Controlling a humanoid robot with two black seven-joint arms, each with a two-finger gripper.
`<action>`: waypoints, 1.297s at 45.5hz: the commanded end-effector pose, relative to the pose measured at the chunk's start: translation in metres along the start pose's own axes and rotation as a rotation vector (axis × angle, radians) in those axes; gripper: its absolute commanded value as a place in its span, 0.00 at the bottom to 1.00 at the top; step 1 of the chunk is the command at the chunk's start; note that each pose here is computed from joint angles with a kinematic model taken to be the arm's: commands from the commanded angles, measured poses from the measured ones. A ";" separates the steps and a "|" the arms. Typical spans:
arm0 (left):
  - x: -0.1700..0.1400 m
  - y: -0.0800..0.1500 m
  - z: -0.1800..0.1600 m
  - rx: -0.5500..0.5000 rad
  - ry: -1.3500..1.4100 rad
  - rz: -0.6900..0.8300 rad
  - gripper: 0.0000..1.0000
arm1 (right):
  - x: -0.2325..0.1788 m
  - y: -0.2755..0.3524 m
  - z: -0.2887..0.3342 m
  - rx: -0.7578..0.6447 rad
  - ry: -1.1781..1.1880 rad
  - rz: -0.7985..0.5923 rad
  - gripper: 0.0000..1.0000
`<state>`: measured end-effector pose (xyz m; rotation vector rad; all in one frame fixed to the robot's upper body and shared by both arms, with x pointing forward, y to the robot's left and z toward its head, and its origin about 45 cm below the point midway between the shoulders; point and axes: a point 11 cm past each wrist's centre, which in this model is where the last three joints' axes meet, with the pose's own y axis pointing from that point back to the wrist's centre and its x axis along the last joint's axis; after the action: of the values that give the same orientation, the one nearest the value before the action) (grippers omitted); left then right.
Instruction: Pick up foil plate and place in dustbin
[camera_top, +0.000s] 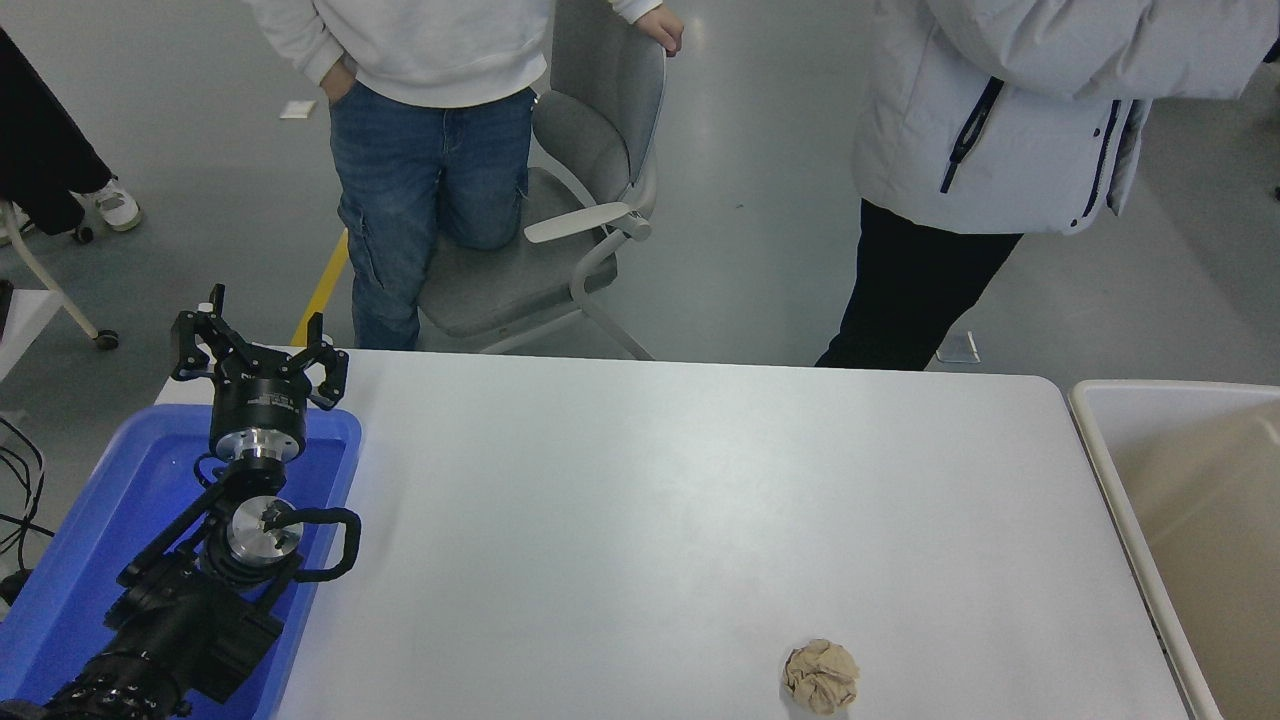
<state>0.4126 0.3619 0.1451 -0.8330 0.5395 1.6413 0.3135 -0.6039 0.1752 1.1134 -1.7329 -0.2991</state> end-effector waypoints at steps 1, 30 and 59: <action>0.000 0.000 0.000 0.000 0.000 0.000 0.99 | -0.013 0.047 -0.068 0.206 -0.027 -0.158 1.00; 0.000 0.000 0.000 0.000 0.000 0.000 0.99 | -0.013 0.156 -0.047 0.340 0.597 -0.428 1.00; 0.000 0.000 0.000 0.000 0.001 -0.001 0.99 | 0.073 0.186 -0.010 0.260 0.545 -0.330 1.00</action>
<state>0.4126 0.3619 0.1451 -0.8330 0.5396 1.6413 0.2274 -0.5444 0.3303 1.5373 -1.0869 0.0344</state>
